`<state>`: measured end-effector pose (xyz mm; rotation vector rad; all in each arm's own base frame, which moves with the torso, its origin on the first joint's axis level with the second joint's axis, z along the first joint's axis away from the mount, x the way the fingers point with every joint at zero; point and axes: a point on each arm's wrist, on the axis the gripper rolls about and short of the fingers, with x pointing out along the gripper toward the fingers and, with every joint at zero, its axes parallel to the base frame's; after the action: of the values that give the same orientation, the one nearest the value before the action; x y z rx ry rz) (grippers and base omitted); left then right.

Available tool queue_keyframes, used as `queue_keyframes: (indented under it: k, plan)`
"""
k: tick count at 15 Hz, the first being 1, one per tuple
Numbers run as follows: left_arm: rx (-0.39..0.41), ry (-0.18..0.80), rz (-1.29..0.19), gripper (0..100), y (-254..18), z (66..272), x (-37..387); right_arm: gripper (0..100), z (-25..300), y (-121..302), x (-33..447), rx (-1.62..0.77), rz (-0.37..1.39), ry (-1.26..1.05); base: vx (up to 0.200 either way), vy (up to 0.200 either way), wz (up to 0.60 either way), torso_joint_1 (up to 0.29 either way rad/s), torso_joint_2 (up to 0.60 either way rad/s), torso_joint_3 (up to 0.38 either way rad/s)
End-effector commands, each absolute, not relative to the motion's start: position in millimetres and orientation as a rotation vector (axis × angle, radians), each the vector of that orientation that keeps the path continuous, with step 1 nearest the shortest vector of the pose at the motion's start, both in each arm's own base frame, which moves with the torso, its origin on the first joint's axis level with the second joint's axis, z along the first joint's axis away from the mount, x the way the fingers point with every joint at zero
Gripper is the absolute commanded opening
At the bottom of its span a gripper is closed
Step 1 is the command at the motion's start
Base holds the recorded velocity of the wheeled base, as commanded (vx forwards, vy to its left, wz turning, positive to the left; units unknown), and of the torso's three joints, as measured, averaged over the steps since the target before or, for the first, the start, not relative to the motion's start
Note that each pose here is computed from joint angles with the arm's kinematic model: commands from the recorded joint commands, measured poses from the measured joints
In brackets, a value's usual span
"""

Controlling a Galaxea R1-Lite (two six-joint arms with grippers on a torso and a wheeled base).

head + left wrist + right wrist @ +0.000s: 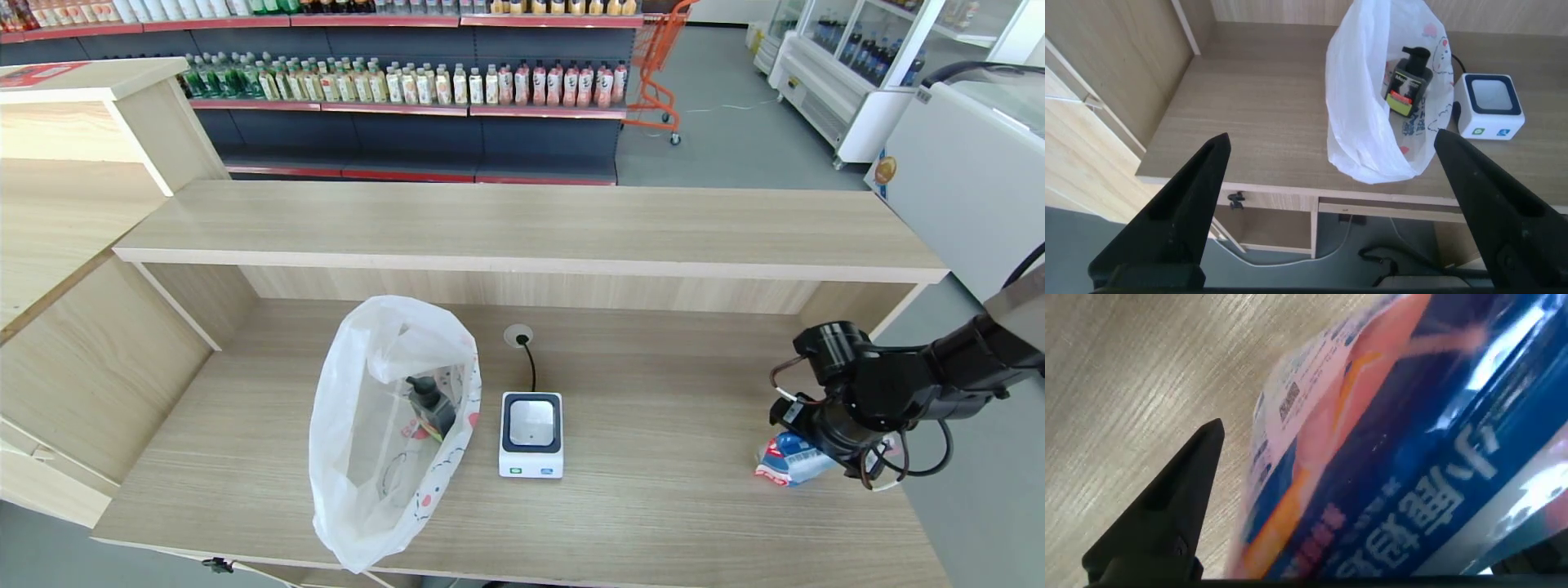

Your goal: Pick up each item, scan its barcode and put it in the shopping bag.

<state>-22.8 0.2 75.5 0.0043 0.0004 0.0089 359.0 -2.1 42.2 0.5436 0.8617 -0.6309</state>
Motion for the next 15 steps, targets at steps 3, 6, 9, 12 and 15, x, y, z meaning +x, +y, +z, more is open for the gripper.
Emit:
queue_keyframes:
  k: [3, 6, 9, 12, 15]
  plan:
    - [0.005, 0.000, 0.009, 100, 0, 75, -23, 100, 33, -1, 363, 0.408, -0.564, 0.881, 0.000, 0.000, 0.00, 0.000, 0.00, 0.000]
    - [0.005, 0.000, 0.011, 100, 0, 75, -23, 100, 34, 6, 359, 0.324, -0.529, 0.880, 0.000, 0.000, 0.00, 0.000, 0.00, 0.000]
    - [0.005, 0.000, 0.009, 100, 0, 75, -23, 100, 42, 15, 357, 0.306, -0.482, 0.837, 0.000, 0.000, 0.00, 0.000, 0.00, 0.000]
    - [0.005, 0.000, 0.009, 100, 0, 75, -23, 0, 38, 17, 355, 0.269, -0.458, 0.849, 0.000, 0.000, 0.00, 0.000, 0.00, 0.000]
    - [0.005, 0.000, 0.009, 100, 0, 75, -23, 0, 26, 16, 354, 0.238, -0.467, 0.885, 0.000, 0.000, 0.00, 0.000, 0.00, 0.000]
